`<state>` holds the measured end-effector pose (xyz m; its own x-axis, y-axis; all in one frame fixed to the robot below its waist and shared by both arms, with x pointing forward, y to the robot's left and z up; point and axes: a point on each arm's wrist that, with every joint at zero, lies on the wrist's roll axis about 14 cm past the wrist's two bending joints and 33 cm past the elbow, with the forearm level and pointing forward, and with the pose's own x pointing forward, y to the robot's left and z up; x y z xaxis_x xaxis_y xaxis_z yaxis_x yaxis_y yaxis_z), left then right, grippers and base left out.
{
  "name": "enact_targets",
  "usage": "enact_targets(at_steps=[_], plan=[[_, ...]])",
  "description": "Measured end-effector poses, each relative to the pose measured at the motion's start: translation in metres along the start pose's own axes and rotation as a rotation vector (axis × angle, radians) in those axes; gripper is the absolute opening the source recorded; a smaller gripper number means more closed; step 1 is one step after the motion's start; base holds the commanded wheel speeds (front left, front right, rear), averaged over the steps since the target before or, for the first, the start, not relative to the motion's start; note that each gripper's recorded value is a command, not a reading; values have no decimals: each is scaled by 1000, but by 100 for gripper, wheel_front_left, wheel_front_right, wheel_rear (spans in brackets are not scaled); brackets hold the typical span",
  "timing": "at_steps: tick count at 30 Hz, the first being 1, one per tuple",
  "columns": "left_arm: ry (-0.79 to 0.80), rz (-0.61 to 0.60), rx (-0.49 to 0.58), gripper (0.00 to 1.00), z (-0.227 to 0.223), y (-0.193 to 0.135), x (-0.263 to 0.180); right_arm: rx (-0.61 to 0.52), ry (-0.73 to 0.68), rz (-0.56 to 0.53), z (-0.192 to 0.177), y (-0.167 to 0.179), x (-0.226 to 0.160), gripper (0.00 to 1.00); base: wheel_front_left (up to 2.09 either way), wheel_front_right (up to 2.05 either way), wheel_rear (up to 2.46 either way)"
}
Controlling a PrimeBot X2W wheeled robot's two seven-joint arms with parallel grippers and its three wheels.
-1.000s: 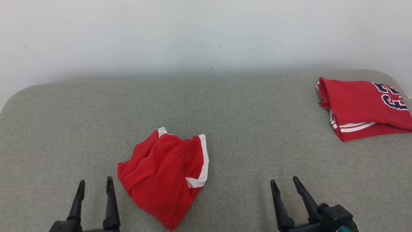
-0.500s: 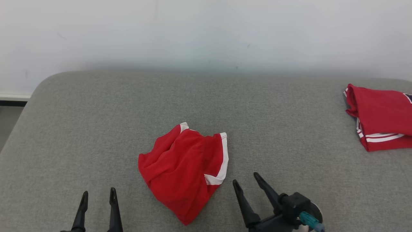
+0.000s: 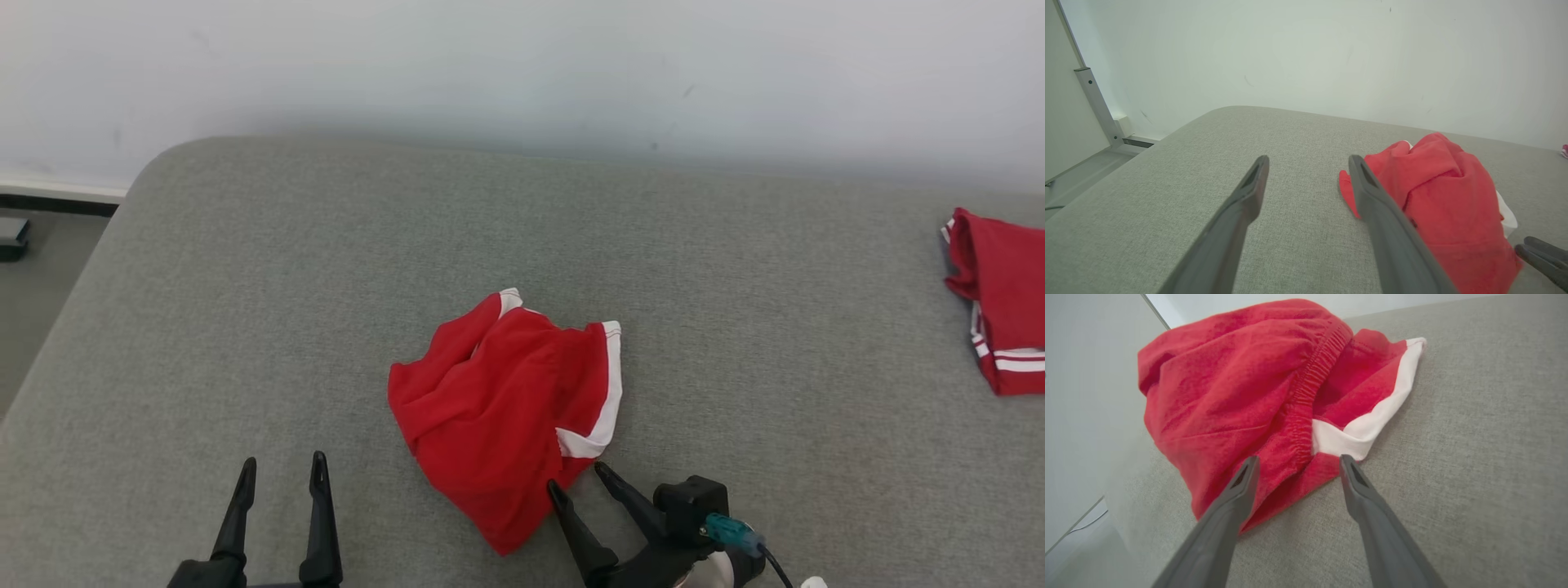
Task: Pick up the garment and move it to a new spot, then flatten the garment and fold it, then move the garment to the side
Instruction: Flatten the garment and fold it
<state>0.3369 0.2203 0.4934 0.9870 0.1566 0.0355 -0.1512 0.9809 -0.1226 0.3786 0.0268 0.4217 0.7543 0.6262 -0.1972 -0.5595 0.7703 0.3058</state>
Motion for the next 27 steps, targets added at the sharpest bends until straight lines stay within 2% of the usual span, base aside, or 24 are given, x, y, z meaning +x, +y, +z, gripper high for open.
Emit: enact_targets(at_steps=[3, 4, 6, 7, 8, 9, 14, 18, 27], plan=[[3, 12, 1, 100, 0, 3, -1, 14, 47, 22, -11, 5, 7, 100, 0, 0, 0], [5, 18, 2, 100, -1, 5, -2, 20, 63, 31, -15, 8, 8, 87, 0, 0, 0], [7, 29, 2, 100, -1, 8, -4, 38, 82, 44, -20, 12, 12, 46, 0, 0, 0], [8, 33, 2, 100, -1, 9, -5, 43, 91, 50, -21, 14, 13, 39, 0, 0, 0], [8, 36, 2, 100, -2, 10, -5, 48, 101, 56, -24, 15, 14, 8, 0, 0, 0], [9, 41, 3, 100, -2, 11, -6, 59, 110, 62, -25, 17, 16, 0, 0, 0, 0], [5, 53, 6, 100, 0, 14, -5, 49, 48, 43, -4, 9, 23, 0, 0, 0, 0], [5, 41, -1, 100, -1, 10, -3, 2, -65, -9, 30, -9, 20, 0, 0, 0, 0], [16, -51, -46, 100, -6, -23, 5, -76, -232, -282, 63, -86, -51, 0, 0, 0, 0]])
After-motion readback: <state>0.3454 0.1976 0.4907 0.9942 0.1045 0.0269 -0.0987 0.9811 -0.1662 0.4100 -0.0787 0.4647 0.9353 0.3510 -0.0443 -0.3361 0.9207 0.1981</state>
